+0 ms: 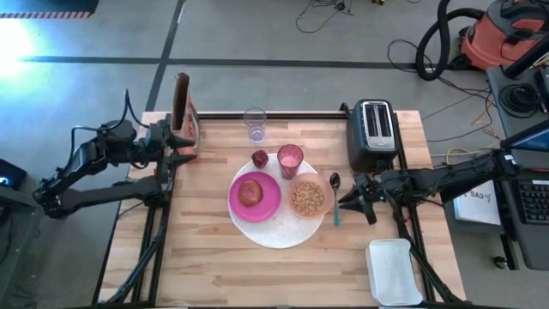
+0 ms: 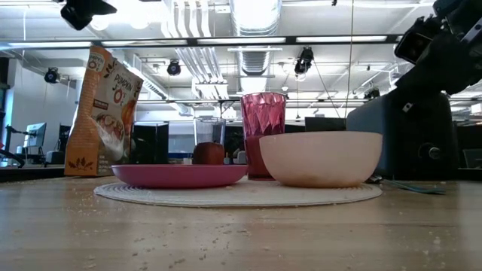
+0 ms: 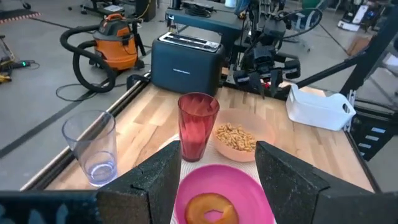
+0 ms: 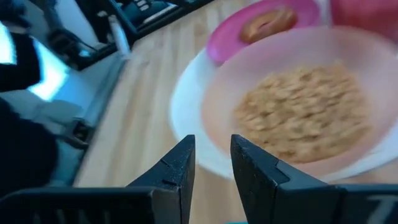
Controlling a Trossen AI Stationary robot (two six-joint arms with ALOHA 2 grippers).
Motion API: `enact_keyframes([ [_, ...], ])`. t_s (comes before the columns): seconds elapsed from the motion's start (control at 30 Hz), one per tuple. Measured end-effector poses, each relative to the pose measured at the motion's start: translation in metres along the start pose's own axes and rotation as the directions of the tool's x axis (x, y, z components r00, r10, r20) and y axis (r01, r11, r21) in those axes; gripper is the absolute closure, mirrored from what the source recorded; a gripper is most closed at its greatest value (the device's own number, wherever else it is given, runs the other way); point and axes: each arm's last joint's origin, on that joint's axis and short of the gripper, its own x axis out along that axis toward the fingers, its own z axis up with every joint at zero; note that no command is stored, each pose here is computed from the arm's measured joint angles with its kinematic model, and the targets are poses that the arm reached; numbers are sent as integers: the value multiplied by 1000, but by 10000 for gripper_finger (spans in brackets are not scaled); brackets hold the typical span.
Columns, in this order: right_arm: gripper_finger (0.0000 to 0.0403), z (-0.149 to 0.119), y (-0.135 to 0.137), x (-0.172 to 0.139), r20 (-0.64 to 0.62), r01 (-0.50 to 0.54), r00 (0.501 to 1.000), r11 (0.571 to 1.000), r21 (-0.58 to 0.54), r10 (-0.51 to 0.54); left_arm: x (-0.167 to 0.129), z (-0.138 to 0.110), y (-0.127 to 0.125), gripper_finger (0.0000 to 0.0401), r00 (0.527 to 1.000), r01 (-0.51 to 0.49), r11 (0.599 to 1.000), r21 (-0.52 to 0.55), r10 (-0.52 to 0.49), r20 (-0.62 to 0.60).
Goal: Arrange a breakfast setting
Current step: Return to Home Position
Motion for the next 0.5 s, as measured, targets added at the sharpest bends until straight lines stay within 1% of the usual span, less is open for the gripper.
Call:
enact_keyframes([
  [0.1,310,0,-2,-3,35,66,997,995,-69,-63,-1,-6,1,211,1000,-25,1000,-12,25,13],
  [0.23,310,2,-2,-7,92,106,991,983,-150,-92,-4,-12,2,211,997,-53,999,-8,54,58],
  [0.33,310,1,-3,-11,125,114,988,977,-183,-92,-7,-16,2,211,996,-53,999,-7,53,75],
  [0.5,312,-5,-6,-16,184,124,979,974,-188,-89,-12,-22,2,211,994,-50,999,-5,51,101],
])
